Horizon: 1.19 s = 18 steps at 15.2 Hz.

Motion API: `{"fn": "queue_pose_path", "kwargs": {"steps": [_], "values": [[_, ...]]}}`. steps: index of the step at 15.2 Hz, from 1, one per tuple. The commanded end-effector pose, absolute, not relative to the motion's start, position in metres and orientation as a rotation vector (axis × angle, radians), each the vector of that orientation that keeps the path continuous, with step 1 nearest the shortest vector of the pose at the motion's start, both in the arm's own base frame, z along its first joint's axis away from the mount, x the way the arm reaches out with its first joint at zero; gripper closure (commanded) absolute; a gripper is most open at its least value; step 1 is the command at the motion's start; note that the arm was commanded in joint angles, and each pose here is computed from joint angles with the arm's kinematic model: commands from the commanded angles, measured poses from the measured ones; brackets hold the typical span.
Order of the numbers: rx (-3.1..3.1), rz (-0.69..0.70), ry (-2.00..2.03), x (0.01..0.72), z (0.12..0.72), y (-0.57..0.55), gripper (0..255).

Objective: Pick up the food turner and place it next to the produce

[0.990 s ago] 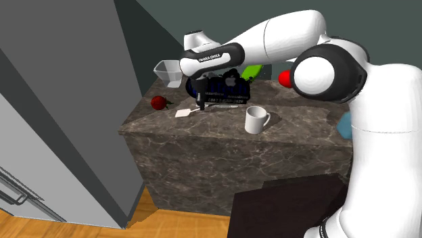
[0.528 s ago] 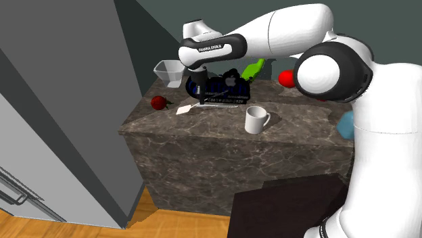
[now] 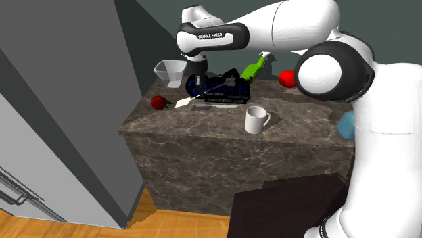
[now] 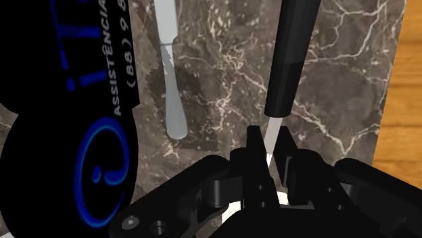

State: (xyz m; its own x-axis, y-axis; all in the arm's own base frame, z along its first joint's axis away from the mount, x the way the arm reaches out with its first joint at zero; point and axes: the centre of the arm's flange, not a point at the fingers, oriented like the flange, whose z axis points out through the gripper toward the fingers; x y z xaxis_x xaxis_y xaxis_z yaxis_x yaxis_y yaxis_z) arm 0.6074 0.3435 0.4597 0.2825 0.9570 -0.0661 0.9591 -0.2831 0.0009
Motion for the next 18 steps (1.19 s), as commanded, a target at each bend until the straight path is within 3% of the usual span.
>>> {"fn": "queue_pose_path", "kwargs": {"steps": [1, 6, 18], "values": [[2.483, -0.082, 1.856, 0.607, 0.470, 0.344, 255], [2.483, -0.082, 1.856, 0.607, 0.495, 0.344, 255], [2.483, -0.082, 1.856, 0.573, 0.495, 0.189, 255]]}}
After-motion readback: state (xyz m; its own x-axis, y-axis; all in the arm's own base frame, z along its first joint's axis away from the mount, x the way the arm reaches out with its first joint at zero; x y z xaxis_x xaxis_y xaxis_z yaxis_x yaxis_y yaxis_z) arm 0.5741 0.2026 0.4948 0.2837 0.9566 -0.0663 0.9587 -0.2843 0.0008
